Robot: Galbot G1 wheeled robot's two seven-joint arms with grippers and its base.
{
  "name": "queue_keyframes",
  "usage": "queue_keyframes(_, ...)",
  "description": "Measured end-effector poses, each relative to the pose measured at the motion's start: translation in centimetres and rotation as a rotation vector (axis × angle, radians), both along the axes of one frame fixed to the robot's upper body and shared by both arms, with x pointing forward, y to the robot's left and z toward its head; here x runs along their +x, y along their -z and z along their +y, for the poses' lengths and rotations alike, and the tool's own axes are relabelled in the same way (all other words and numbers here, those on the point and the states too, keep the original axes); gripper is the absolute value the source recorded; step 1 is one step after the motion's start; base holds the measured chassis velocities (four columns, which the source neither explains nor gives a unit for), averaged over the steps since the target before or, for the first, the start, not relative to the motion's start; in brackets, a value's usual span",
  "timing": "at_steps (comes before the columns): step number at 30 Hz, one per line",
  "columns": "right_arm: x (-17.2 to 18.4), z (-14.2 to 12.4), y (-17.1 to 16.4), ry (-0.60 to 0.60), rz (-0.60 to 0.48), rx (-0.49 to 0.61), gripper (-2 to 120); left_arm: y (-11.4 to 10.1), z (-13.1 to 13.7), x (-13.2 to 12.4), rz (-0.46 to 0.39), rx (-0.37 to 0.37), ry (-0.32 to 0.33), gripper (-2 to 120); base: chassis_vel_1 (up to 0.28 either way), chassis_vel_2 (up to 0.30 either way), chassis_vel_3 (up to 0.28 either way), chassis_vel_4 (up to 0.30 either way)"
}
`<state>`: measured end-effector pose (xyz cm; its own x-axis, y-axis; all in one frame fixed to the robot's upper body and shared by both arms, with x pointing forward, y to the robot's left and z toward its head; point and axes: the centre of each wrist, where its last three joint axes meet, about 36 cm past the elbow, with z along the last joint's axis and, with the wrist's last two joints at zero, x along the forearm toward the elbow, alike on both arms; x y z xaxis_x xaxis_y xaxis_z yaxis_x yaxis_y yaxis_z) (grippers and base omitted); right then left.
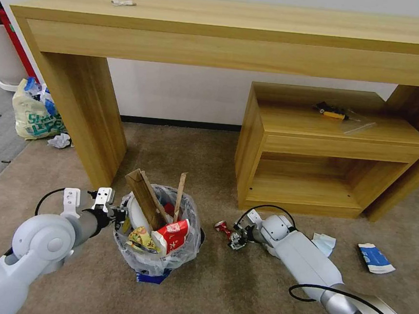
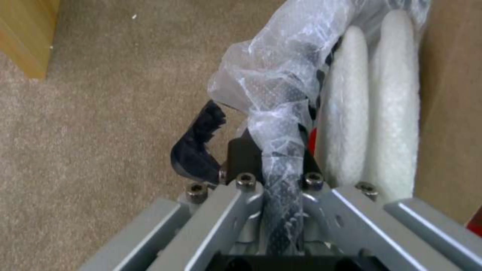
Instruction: Pick up the trash bin and place the garbage on the floor into it.
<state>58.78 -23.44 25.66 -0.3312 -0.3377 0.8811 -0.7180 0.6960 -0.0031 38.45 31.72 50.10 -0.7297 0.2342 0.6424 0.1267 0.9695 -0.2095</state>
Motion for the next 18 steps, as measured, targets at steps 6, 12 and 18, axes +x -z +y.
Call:
queue_keyframes(6,0.03,0.03,0.57,0.002,-0.018,0.028,76,-0.15,-0.04,-0.22,0.0,0.006,0.005,0,0.0,0.0,0.0,0.0)
queue_keyframes(12,0.0,0.01,0.62,0.014,-0.028,0.017,67,-0.18,-0.1,-0.28,-0.001,0.004,0.004,0,0.0,0.0,0.0,0.0)
queue_keyframes(18,-0.12,-0.05,0.68,0.021,-0.023,0.007,48,-0.15,-0.12,-0.35,0.0,0.003,0.004,0,0.0,0.0,0.0,0.0)
